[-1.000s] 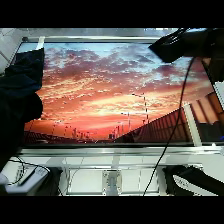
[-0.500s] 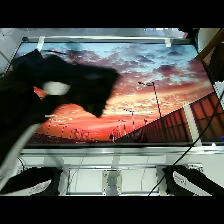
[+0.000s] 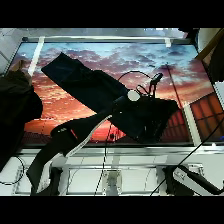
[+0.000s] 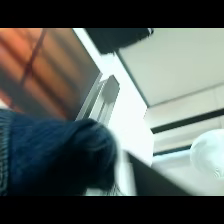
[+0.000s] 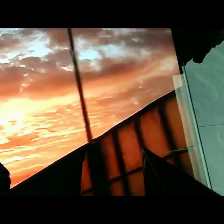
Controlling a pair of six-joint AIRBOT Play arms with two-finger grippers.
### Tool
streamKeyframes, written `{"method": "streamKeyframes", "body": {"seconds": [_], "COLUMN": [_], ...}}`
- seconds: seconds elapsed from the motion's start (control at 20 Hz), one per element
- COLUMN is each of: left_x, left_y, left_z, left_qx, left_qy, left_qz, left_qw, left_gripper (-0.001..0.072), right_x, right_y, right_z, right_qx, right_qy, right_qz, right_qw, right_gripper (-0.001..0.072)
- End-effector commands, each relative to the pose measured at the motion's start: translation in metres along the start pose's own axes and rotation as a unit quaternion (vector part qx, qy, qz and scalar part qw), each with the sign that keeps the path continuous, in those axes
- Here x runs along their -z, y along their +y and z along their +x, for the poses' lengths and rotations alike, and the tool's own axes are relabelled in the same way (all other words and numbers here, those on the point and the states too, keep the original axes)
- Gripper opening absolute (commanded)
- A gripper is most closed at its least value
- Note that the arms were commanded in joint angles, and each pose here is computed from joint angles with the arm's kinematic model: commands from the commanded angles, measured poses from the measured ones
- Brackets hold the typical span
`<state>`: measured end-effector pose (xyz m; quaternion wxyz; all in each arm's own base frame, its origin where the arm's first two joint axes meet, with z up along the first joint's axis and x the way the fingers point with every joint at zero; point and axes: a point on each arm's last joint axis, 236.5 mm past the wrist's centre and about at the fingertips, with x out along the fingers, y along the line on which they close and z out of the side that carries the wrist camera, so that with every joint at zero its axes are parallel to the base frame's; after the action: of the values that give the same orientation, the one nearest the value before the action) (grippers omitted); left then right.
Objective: Fold the clothes and pants, and hang the long-sleeved shirts on hangers.
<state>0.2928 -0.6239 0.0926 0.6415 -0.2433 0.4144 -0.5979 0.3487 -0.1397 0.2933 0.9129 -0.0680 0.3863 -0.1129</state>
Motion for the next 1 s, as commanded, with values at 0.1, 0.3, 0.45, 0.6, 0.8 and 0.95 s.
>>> {"method": "streamKeyframes", "body": {"seconds": [0.1, 0.3, 0.45, 0.6, 0.8, 0.95], "left_x": [-0.064, -0.133, -0.110, -0.021, 0.048, 0.047], "left_y": [0.075, 0.140, 0.184, 0.224, 0.271, 0.278], "left_z": [-0.105, -0.340, -0.505, -0.584, -0.591, -0.590], "left_qx": [-0.105, -0.249, -0.392, -0.482, -0.486, -0.489], "left_qy": [0.021, -0.051, -0.103, -0.075, -0.087, -0.103], "left_qz": [0.010, -0.058, -0.115, -0.200, -0.280, -0.277], "left_qw": [0.994, 0.965, 0.907, 0.850, 0.823, 0.821], "left_gripper": [0.0590, 0.0583, 0.0583, 0.0583, 0.0583, 0.0583], "right_x": [0.012, 0.027, 0.078, 0.157, 0.257, 0.303], "right_y": [0.001, 0.005, 0.028, 0.087, 0.189, 0.216], "right_z": [0.035, 0.035, 0.049, 0.077, 0.094, 0.093], "right_qx": [-0.017, -0.026, -0.062, -0.142, -0.287, -0.317], "right_qy": [0.011, 0.042, 0.113, 0.159, 0.233, 0.289], "right_qz": [0.021, 0.013, 0.019, 0.052, 0.160, 0.192], "right_qw": [1.000, 0.999, 0.991, 0.976, 0.915, 0.883], "right_gripper": [0.0412, 0.0411, 0.0411, 0.0412, 0.0416, 0.0552]}}
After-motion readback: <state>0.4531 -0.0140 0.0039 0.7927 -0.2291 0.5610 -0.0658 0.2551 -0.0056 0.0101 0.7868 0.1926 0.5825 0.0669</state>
